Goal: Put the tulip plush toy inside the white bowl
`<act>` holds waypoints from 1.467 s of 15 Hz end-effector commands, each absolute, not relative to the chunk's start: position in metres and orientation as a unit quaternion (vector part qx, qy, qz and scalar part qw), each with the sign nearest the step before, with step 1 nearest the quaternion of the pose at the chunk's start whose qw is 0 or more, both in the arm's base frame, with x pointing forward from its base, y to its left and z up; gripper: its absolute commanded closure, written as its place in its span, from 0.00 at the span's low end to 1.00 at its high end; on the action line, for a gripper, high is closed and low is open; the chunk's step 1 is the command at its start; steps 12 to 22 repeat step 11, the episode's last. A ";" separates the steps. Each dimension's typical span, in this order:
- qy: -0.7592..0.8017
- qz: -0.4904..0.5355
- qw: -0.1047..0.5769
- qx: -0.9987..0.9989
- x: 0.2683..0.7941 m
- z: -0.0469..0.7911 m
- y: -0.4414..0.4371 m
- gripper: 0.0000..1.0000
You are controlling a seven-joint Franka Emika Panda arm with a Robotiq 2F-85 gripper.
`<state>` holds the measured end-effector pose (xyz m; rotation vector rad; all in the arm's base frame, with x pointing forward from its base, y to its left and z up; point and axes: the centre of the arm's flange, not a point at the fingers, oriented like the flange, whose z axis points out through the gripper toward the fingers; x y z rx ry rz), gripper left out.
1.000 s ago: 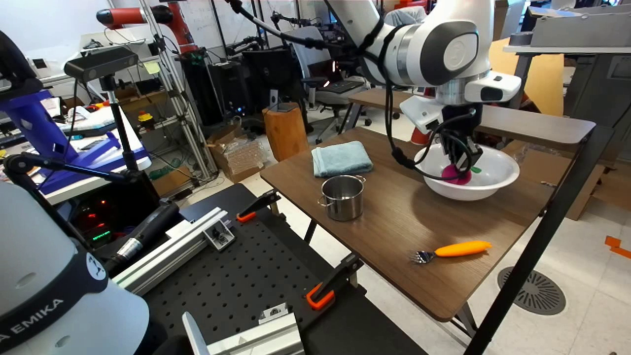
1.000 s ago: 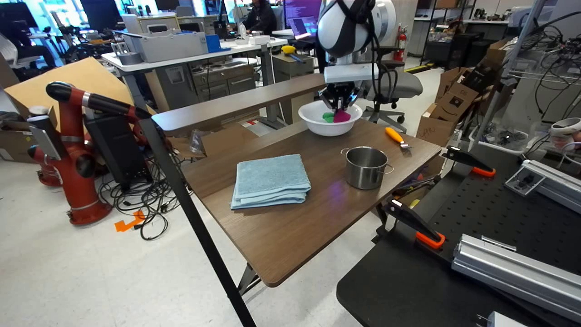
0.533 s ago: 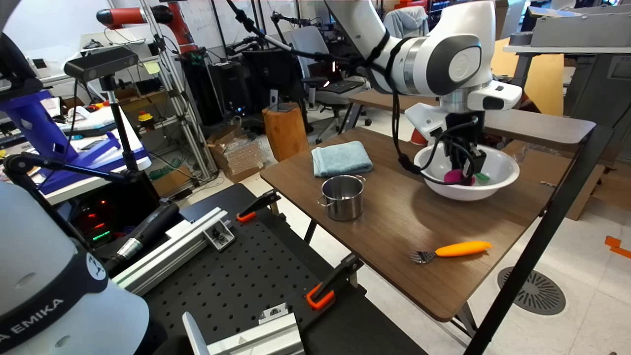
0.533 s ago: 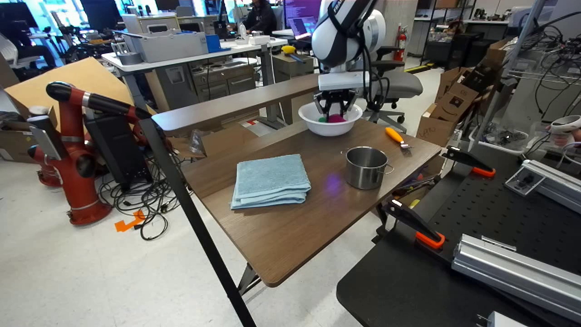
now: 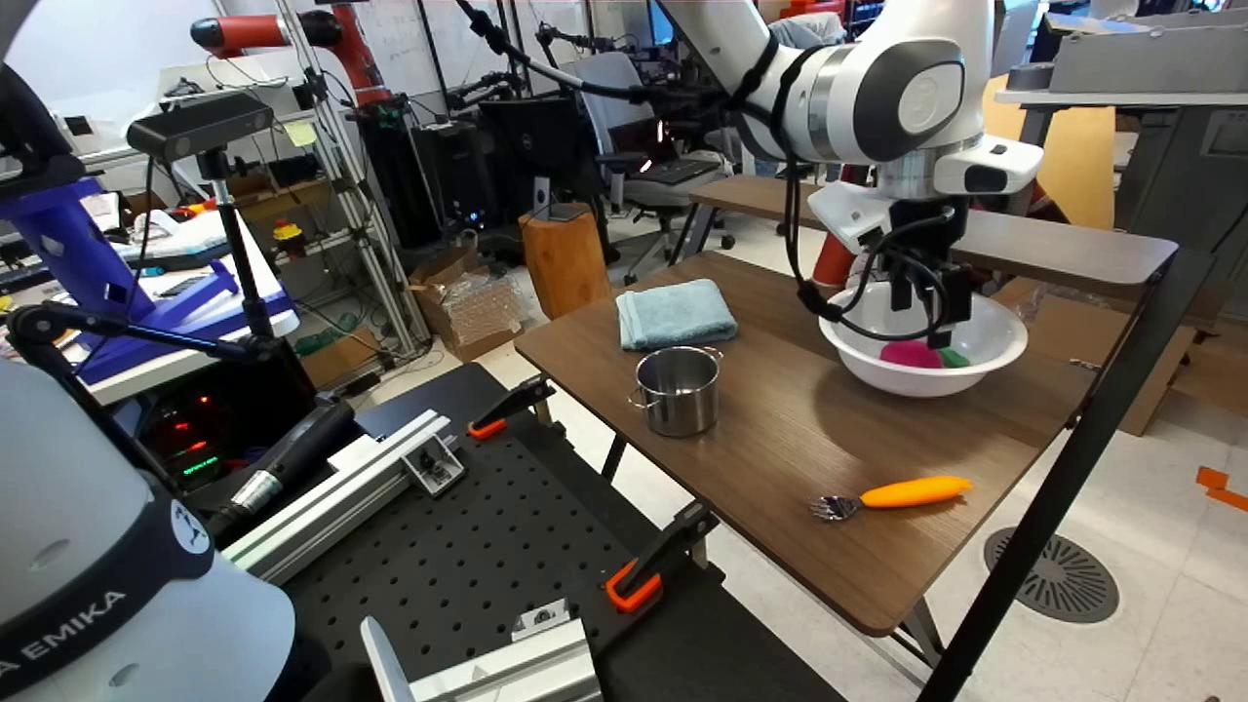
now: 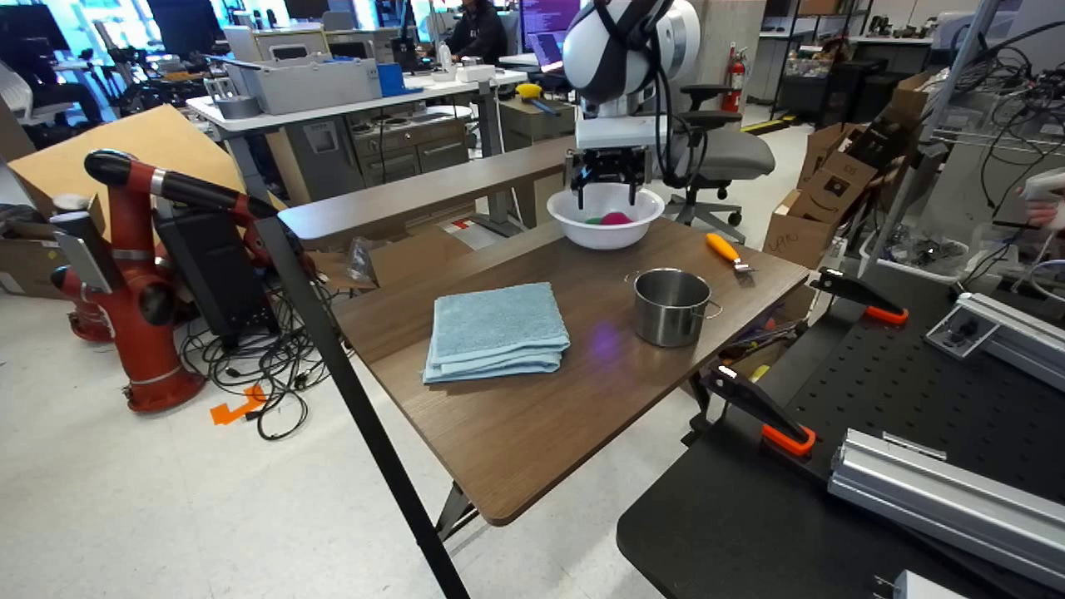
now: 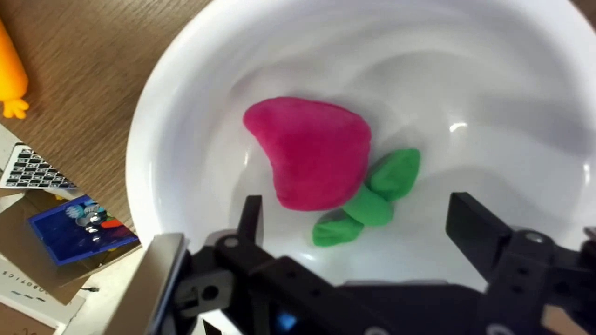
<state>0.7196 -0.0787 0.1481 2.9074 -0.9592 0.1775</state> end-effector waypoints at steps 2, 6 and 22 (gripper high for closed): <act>-0.297 0.056 -0.004 0.953 0.704 0.205 -0.065 0.00; -0.273 0.082 -0.002 0.959 0.717 0.235 -0.050 0.00; -0.259 0.065 -0.007 0.964 0.692 0.251 -0.042 0.00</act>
